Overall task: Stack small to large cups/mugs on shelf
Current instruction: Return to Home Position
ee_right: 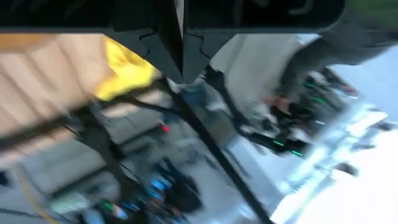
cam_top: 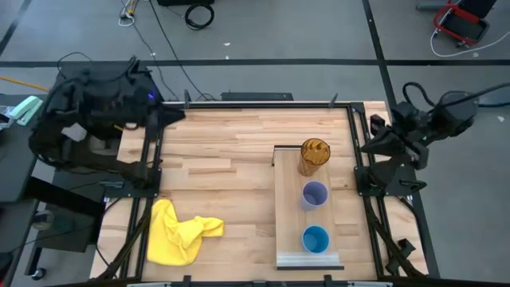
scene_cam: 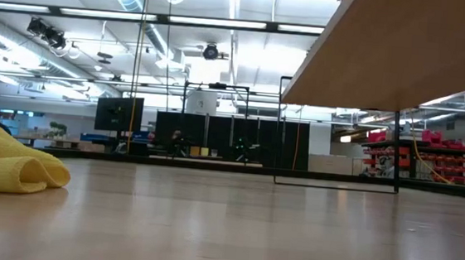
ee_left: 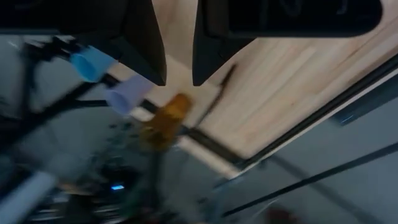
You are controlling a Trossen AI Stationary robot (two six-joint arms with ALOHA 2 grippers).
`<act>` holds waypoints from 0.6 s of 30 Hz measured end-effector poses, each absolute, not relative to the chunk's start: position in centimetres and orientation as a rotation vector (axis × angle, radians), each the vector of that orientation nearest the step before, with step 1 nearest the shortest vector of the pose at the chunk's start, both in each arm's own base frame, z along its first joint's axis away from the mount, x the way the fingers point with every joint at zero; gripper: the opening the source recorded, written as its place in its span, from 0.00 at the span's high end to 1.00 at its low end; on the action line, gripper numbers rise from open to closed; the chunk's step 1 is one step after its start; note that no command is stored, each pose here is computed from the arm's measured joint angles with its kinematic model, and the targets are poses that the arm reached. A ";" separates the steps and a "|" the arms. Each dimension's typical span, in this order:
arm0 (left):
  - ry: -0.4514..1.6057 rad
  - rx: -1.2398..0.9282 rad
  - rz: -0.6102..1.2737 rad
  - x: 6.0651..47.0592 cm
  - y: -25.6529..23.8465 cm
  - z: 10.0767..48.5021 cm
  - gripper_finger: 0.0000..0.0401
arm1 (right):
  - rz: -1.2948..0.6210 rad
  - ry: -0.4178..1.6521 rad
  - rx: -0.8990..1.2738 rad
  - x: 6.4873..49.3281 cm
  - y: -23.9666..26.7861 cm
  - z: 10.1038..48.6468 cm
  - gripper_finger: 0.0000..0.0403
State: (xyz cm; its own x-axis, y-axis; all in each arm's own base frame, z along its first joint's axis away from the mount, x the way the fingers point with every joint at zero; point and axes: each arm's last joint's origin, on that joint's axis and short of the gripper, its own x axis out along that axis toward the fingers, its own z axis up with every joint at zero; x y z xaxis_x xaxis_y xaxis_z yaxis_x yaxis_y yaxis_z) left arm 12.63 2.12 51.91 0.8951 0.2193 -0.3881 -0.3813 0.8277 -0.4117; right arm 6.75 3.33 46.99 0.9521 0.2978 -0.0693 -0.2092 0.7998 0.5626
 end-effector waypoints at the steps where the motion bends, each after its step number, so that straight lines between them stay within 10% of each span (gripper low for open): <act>1: 0.310 -0.489 0.286 12.6 1.7 51.5 0.79 | 0.307 0.119 0.586 6.5 3.3 46.5 0.98; 18: -0.167 -0.293 -0.248 11.7 -1.4 41.5 0.79 | 0.722 -0.393 0.634 5.3 3.4 38.1 0.98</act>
State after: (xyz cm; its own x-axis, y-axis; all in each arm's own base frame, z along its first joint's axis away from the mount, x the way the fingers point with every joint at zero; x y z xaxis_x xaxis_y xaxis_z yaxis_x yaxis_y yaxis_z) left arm 11.67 -1.39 41.50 0.9559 -0.2170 0.1980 0.2651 0.9274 -0.2637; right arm 5.28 3.43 38.07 0.6913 0.4853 0.5353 -0.7129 0.5785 0.3962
